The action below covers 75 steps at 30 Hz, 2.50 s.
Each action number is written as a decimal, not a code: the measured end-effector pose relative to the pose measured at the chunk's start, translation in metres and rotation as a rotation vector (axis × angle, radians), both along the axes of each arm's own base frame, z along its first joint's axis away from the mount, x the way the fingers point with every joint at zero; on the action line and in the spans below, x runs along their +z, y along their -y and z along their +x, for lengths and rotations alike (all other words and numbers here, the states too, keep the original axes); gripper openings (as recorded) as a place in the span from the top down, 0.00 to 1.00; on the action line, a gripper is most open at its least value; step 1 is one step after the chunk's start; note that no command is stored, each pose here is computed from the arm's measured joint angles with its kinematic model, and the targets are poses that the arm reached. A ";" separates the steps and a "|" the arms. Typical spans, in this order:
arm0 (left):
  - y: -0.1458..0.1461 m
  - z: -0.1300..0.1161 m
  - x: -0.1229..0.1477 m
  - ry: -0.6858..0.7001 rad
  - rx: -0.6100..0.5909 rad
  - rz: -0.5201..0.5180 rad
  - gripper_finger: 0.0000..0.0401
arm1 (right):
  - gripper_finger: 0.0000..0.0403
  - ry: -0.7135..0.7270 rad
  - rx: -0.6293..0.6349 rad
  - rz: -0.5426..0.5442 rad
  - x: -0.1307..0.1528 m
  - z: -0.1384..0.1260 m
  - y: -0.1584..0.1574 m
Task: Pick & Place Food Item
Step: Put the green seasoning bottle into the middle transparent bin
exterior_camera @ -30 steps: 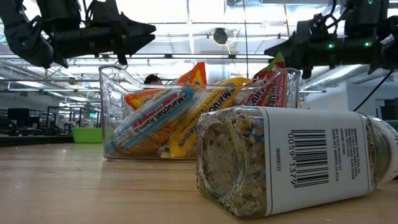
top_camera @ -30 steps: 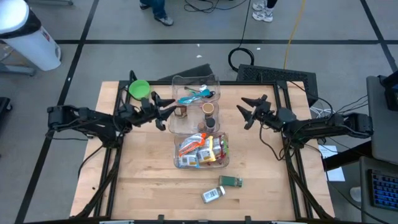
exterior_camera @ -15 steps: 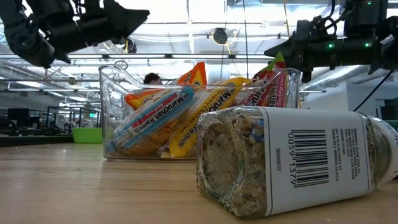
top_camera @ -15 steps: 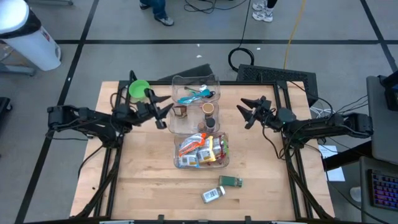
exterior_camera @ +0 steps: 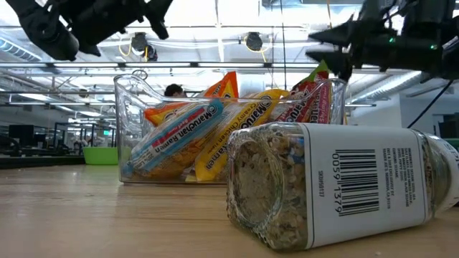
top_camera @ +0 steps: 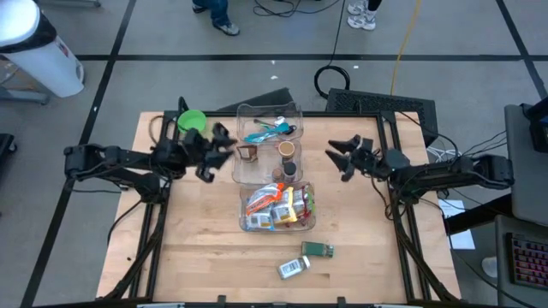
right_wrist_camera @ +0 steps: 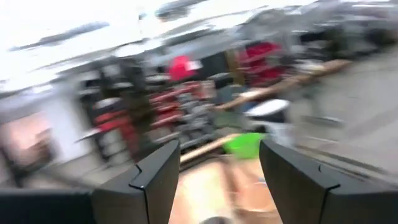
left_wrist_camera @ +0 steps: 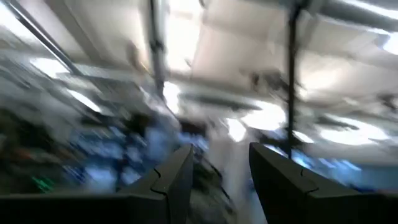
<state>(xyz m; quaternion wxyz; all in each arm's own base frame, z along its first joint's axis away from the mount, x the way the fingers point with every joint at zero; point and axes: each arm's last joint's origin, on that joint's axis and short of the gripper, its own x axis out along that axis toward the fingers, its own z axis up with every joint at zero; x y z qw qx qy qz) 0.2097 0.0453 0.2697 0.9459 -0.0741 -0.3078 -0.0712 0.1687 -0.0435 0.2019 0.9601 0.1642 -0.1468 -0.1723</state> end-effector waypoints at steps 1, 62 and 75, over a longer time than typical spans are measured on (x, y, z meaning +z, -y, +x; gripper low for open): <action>0.002 0.004 -0.001 -0.045 -0.057 0.009 0.59 | 0.47 0.006 0.050 -0.027 0.001 0.001 -0.003; 0.214 0.123 0.019 -0.416 0.157 0.181 0.59 | 0.47 -0.919 0.571 -0.140 -0.043 0.012 -0.219; 0.217 0.128 0.020 -0.415 0.133 0.126 0.59 | 0.47 -0.899 0.658 -0.132 -0.042 0.012 -0.223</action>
